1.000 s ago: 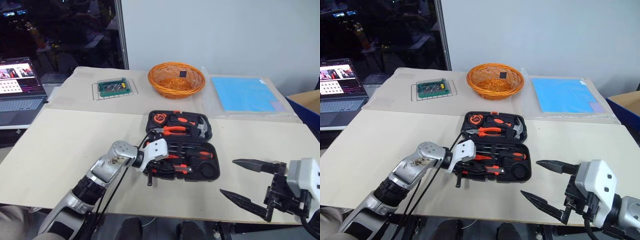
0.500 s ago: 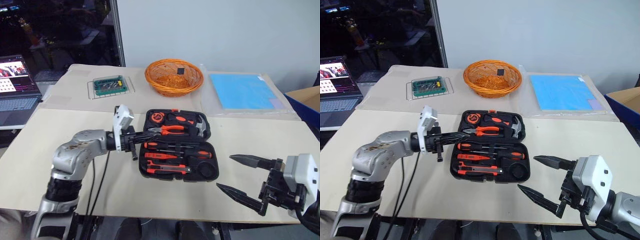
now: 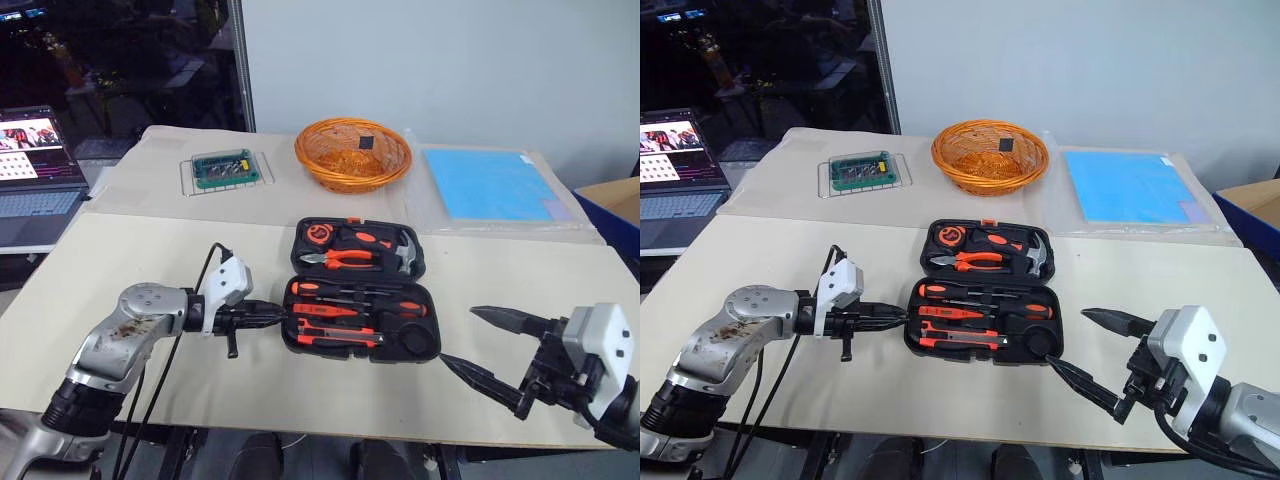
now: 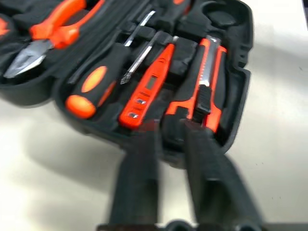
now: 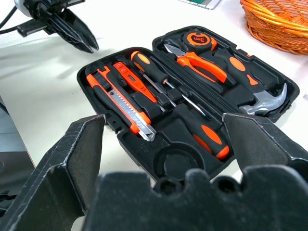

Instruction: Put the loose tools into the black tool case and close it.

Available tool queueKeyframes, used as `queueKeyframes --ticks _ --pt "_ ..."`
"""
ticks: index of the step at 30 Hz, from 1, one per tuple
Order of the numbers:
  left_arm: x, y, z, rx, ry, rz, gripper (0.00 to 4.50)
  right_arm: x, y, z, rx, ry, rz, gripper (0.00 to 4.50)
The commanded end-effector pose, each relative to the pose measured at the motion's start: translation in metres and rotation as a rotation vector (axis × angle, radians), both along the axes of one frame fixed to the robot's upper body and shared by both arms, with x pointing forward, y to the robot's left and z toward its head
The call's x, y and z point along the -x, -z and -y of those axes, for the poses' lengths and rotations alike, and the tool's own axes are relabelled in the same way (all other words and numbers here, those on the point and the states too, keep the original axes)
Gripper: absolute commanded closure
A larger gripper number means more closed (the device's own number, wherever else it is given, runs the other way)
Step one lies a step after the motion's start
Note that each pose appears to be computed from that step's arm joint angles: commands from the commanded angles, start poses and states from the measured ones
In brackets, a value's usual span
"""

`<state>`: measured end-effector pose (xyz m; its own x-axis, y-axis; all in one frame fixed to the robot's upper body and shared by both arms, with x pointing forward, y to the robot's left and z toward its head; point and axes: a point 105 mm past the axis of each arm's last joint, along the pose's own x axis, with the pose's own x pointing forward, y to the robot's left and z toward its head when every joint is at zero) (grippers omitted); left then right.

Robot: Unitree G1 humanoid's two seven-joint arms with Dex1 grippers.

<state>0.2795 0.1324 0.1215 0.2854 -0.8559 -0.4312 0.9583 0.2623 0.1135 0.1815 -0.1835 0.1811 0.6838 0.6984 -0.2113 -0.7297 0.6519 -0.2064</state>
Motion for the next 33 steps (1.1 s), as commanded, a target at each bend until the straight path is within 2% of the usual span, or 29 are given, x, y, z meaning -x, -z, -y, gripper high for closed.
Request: queueKeyframes --ticks 1,5,11,19,29,33 --pt "0.002 -0.001 0.003 -0.033 0.053 0.042 4.48 0.002 -0.005 -0.006 0.012 -0.015 0.035 0.0" --pt "0.002 0.005 0.003 -0.069 0.085 0.048 4.48 0.004 -0.007 -0.007 0.016 -0.016 0.04 0.0" --pt "0.001 -0.002 -0.007 -0.06 0.087 0.033 4.48 0.006 -0.006 -0.006 0.019 -0.01 0.033 0.0" --pt "-0.001 0.006 -0.011 -0.15 0.126 0.036 4.48 0.005 -0.003 -0.008 0.014 -0.011 0.031 0.0" --pt "-0.004 -0.009 -0.001 -0.079 0.144 0.04 4.48 0.007 -0.002 -0.008 0.011 -0.001 0.031 0.0" --pt "-0.004 -0.008 -0.004 -0.108 0.161 0.036 4.48 0.007 -0.001 -0.009 0.006 0.001 0.029 0.0"
